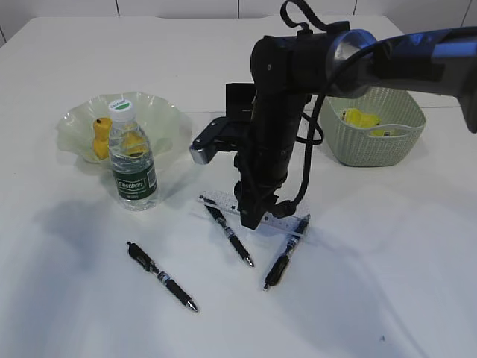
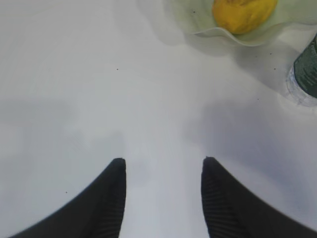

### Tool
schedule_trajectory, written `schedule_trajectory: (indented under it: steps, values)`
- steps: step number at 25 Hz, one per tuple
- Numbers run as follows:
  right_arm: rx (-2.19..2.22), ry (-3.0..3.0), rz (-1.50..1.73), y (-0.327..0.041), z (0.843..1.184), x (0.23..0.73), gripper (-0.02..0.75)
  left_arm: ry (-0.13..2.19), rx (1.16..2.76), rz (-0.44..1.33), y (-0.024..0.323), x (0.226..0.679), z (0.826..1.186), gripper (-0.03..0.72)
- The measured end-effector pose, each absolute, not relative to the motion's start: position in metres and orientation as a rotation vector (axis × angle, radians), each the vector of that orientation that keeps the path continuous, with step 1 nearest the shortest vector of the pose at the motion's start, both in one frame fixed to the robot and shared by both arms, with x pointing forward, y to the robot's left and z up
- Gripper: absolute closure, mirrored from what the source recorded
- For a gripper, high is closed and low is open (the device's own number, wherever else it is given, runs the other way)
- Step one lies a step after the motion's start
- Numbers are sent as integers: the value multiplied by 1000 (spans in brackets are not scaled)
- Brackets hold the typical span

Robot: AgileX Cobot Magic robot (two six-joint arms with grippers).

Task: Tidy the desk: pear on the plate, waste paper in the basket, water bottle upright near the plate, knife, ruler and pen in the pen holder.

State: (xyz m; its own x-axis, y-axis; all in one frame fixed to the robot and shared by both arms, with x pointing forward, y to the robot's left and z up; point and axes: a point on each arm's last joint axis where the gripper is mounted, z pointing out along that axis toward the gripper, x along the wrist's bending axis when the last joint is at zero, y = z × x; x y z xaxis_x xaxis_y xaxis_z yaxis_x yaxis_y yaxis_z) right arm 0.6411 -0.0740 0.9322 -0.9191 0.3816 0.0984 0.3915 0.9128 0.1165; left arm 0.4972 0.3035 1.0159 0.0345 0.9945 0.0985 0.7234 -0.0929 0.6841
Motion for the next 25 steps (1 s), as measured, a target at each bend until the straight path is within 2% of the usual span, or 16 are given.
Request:
schedule_trajectory:
  steps: [25]
  values:
    - [-712, -3103, -292, -69, 969, 660, 464, 1735, 1868, 794, 304, 497, 1016, 340]
